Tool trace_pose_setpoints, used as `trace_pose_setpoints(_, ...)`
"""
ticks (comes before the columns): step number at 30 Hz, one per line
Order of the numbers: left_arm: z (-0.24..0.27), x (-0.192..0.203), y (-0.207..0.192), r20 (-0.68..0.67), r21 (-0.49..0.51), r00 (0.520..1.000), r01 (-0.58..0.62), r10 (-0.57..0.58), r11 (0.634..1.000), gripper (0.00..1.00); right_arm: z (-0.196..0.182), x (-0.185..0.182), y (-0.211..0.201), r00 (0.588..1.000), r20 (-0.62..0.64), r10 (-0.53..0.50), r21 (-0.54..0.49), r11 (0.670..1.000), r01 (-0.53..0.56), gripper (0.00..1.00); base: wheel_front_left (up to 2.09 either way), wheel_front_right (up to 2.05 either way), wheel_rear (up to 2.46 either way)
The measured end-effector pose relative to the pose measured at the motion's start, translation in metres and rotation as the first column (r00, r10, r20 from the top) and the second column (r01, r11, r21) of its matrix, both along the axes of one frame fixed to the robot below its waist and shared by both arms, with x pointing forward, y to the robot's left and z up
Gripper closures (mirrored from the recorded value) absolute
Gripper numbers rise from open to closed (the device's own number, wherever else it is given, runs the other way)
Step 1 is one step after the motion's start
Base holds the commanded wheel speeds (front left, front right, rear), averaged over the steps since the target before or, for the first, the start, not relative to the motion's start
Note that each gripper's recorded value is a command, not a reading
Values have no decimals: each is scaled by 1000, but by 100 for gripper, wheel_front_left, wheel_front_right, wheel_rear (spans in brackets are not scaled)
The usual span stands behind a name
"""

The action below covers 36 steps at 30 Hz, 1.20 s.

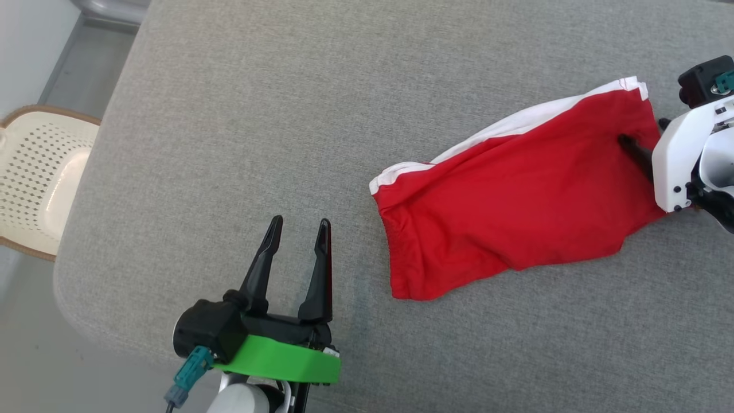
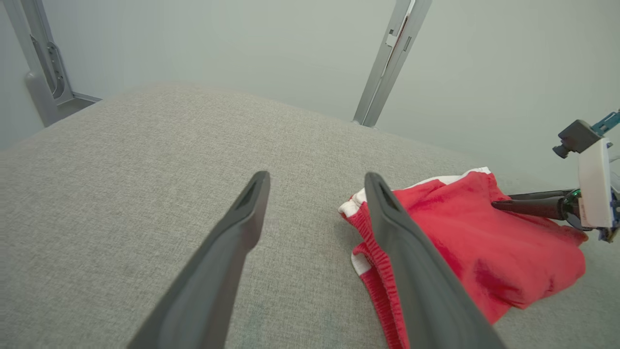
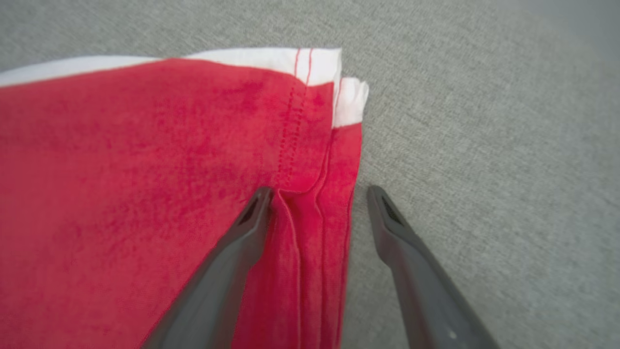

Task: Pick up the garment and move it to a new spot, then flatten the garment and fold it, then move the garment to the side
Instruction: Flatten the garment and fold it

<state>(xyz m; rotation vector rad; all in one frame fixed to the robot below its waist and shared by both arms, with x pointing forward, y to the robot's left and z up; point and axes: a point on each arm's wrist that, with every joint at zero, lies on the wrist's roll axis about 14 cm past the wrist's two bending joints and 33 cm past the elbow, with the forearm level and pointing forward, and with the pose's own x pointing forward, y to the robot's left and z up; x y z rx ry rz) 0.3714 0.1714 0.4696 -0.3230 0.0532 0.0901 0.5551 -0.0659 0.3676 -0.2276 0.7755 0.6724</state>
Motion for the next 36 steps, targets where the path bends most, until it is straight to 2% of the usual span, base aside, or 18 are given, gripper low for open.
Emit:
trace_pose_setpoints(1, 1, -1, 1, 1, -2, 1000, -5, 5, 1000, 0, 0, -2, 3, 1000, -10, -3, 6, 1000, 3, 0, 0, 0, 0)
trace_pose_setpoints(2, 0, -3, 2, -2, -10, 1000, -13, 13, 1000, 0, -1, -5, 6, 1000, -22, -8, 15, 1000, 8, 70, 0, 0, 0)
trace_pose_setpoints(3, 0, -4, 2, -5, -15, 1000, -16, 16, 1000, 0, 0, -8, 8, 999, -32, -14, 32, 999, 15, 81, 0, 0, 0)
trace_pose_setpoints(4, -2, -5, 2, -9, -17, 1000, -17, 17, 1000, 0, 0, -11, 11, 999, -46, -23, 55, 998, 26, 100, 0, 0, 0)
trace_pose_setpoints(10, -13, -12, -5, -39, -22, 999, 8, -9, 1000, 0, 7, -29, 4, 988, -104, -116, 158, 979, 132, 100, 0, 0, 0)
trace_pose_setpoints(15, -18, -16, -21, -46, -47, 996, 69, -71, 997, 0, 14, -41, -50, 951, -119, -284, 169, 938, 301, 100, 0, 0, 0)
trace_pose_setpoints(20, -17, -18, -42, -34, -54, 988, 147, -149, 988, 0, 25, -60, -120, 877, -128, -463, 153, 865, 478, 100, 0, 0, 0)
trace_pose_setpoints(22, -15, -19, -48, -23, -60, 985, 169, -170, 984, 0, 35, -64, -149, 833, -109, -542, 163, 817, 553, 100, 0, 0, 0)
trace_pose_setpoints(25, -10, -21, -55, -8, -64, 981, 192, -193, 979, 0, 55, -64, -178, 773, -76, -630, 213, 747, 629, 100, 0, 0, 0)
trace_pose_setpoints(27, -8, -23, -59, -1, -68, 979, 202, -203, 977, 0, 68, -63, -180, 756, -73, -651, 263, 718, 644, 100, 0, 0, 0)
trace_pose_setpoints(29, -6, -24, -63, 6, -79, 978, 208, -208, 975, 0, 82, -61, -168, 768, -74, -636, 305, 719, 625, 100, 0, 0, 0)
trace_pose_setpoints(32, -5, -26, -66, 8, -93, 977, 211, -211, 973, 0, 103, -61, -145, 807, -67, -587, 352, 743, 569, 100, 0, 0, 0)
trace_pose_setpoints(36, -5, -26, -70, 6, -99, 976, 215, -216, 972, 0, 123, -67, -95, 874, -82, -480, 417, 780, 467, 100, 0, 0, 0)
